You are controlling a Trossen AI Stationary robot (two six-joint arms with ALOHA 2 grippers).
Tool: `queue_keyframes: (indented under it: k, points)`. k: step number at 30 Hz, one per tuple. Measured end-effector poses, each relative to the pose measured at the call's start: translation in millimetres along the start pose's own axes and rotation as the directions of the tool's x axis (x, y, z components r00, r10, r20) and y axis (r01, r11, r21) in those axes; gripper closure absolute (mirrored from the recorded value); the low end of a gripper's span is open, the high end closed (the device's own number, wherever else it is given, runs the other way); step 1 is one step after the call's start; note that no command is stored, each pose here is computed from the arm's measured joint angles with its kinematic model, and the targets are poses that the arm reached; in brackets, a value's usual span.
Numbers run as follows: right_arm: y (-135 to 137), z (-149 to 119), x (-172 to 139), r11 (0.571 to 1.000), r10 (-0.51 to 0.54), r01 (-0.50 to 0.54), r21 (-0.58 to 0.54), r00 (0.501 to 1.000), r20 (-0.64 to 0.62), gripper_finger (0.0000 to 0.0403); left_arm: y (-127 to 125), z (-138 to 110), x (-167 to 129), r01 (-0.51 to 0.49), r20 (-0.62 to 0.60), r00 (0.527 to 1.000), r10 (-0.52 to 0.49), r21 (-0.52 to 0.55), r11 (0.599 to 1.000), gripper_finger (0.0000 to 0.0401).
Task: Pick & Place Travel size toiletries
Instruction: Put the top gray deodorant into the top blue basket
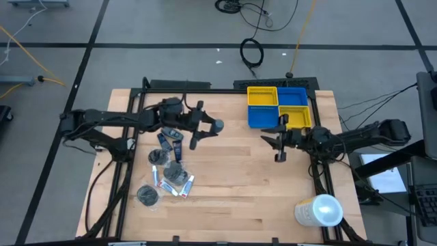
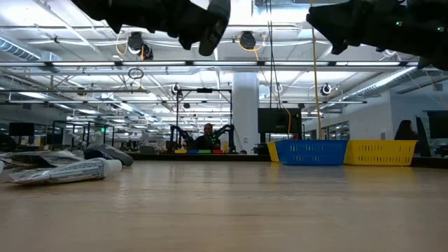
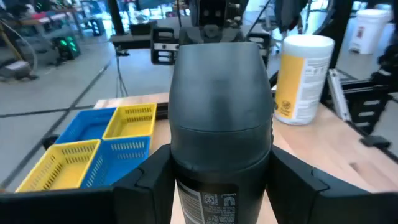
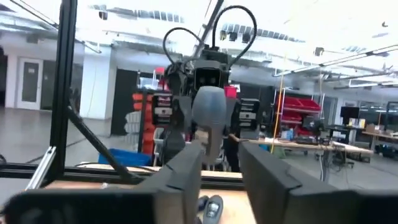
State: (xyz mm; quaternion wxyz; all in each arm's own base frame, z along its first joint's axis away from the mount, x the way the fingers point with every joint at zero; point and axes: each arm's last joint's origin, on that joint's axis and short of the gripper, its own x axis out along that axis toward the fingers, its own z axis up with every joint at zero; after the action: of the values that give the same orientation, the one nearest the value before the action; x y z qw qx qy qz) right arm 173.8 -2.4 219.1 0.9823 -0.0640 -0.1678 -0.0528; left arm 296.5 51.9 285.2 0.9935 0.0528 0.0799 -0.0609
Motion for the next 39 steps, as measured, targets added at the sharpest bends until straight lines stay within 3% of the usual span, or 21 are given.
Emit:
queue_keyframes:
  k: [9,18,39]
  points:
    - [4,-2,39,1.0,0.009,-0.009,-0.006,0.998,-0.063,0.0196,-14,-12,28,-0.028,0.038,0.999,0.027,0.022,0.999,0.0213]
    - [5,-5,75,0.999,-0.037,0.036,-0.013,0.996,-0.081,0.0135,-23,-15,37,-0.053,0.048,0.998,0.05,0.055,0.997,0.0213]
    - [12,-20,121,0.999,-0.03,0.026,-0.037,0.994,-0.109,0.0113,-23,-13,37,-0.074,0.067,0.995,0.068,0.084,0.994,0.0213]
